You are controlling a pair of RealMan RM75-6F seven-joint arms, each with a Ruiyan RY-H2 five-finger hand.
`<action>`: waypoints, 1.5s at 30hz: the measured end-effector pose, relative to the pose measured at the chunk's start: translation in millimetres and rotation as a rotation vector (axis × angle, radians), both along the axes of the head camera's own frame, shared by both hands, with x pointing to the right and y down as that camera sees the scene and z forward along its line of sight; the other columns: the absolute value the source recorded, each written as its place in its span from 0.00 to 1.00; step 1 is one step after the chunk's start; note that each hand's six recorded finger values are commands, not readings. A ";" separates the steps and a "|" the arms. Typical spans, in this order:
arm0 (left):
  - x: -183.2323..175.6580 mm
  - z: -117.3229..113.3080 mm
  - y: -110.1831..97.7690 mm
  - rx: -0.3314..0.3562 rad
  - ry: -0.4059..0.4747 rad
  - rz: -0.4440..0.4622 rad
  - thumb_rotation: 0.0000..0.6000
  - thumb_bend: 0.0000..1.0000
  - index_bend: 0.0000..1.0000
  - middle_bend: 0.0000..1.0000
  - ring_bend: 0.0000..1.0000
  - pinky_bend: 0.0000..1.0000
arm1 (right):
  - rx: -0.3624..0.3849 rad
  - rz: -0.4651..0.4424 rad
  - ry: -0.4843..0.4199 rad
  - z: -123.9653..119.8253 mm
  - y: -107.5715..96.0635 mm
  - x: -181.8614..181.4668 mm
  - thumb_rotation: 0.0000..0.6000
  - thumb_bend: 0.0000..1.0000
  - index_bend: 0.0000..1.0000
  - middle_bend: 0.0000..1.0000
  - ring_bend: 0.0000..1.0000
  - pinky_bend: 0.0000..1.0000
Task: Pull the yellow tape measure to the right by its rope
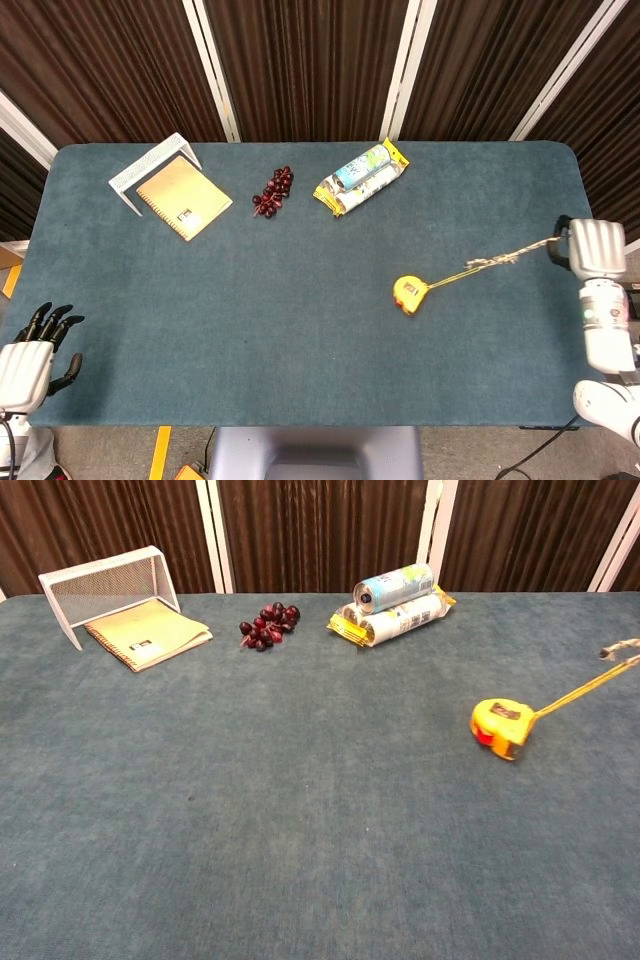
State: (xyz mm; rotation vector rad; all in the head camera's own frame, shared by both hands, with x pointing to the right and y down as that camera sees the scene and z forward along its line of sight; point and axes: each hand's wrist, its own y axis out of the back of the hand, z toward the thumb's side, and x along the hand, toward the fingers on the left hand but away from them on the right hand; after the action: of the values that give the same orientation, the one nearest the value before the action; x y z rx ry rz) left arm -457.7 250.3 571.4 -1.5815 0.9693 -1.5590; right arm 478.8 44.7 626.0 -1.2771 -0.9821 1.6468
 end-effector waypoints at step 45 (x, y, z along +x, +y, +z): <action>-1.7 -5.3 -0.8 0.026 -0.018 0.000 1.00 0.44 0.23 0.14 0.05 0.31 | 0.106 -0.260 -0.364 -64.7 146.3 -94.2 1.00 0.03 0.02 0.03 0.00 0.17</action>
State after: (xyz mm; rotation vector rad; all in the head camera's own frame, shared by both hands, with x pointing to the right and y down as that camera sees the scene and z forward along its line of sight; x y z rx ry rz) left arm -459.4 249.5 566.1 -1.5470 0.9757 -1.5523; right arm 384.6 191.0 561.3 -1.5920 -1.0486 1.1732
